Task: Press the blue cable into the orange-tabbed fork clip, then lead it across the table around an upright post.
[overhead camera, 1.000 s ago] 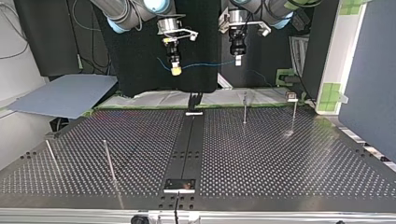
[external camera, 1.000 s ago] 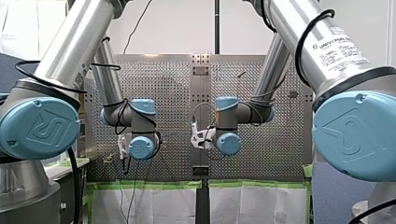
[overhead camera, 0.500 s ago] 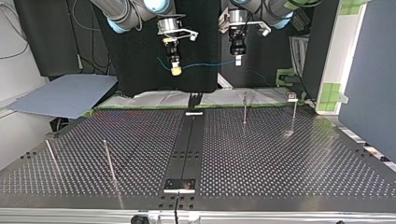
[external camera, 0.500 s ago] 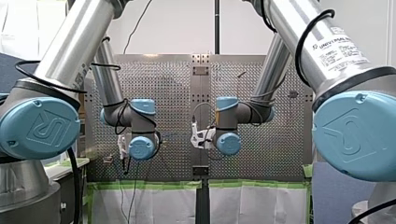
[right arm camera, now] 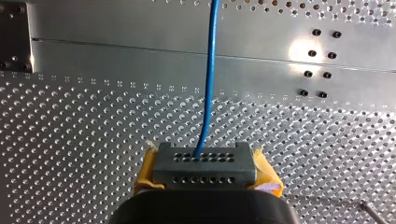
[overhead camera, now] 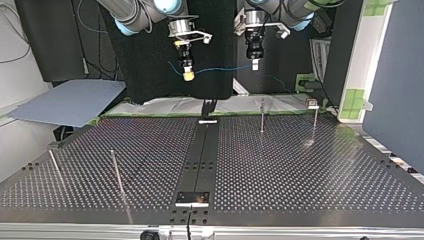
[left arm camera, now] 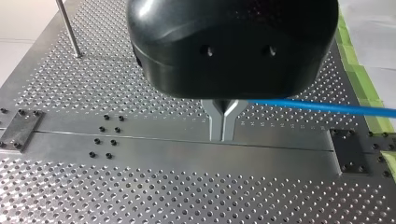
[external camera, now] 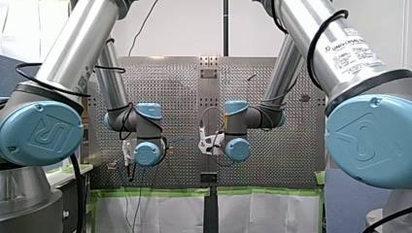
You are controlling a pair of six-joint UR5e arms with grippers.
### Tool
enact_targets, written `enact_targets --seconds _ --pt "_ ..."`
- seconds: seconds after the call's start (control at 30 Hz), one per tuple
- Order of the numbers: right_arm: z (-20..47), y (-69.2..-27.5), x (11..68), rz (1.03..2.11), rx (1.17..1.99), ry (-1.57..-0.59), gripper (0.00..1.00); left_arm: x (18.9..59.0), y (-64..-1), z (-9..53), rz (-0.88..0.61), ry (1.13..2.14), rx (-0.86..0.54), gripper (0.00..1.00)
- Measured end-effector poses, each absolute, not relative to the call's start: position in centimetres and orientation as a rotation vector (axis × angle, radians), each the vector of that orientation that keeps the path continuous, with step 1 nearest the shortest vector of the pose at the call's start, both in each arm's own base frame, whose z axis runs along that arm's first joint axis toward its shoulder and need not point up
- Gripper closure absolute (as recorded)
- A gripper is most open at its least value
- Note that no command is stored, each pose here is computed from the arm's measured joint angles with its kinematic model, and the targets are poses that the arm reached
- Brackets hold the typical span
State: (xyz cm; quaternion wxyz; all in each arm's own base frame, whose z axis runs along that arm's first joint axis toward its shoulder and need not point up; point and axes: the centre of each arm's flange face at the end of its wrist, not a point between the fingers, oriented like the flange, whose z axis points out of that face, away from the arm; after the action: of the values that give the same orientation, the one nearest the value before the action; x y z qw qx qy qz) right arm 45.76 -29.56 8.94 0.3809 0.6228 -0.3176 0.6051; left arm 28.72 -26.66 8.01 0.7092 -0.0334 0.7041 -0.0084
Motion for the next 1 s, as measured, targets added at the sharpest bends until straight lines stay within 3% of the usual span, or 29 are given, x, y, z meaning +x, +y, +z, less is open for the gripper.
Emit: enact_targets --seconds 0.4,1.0 --pt "8.7 -29.5 45.8 1.536 1.596 -0.810 1.00 28.5 -26.6 8.0 -0.003 1.570 -0.067 1.00" --pt "-0.2 -27.9 43.9 1.333 1.753 -0.872 1.00 27.3 -25.9 7.1 0.102 1.678 0.027 1.00"
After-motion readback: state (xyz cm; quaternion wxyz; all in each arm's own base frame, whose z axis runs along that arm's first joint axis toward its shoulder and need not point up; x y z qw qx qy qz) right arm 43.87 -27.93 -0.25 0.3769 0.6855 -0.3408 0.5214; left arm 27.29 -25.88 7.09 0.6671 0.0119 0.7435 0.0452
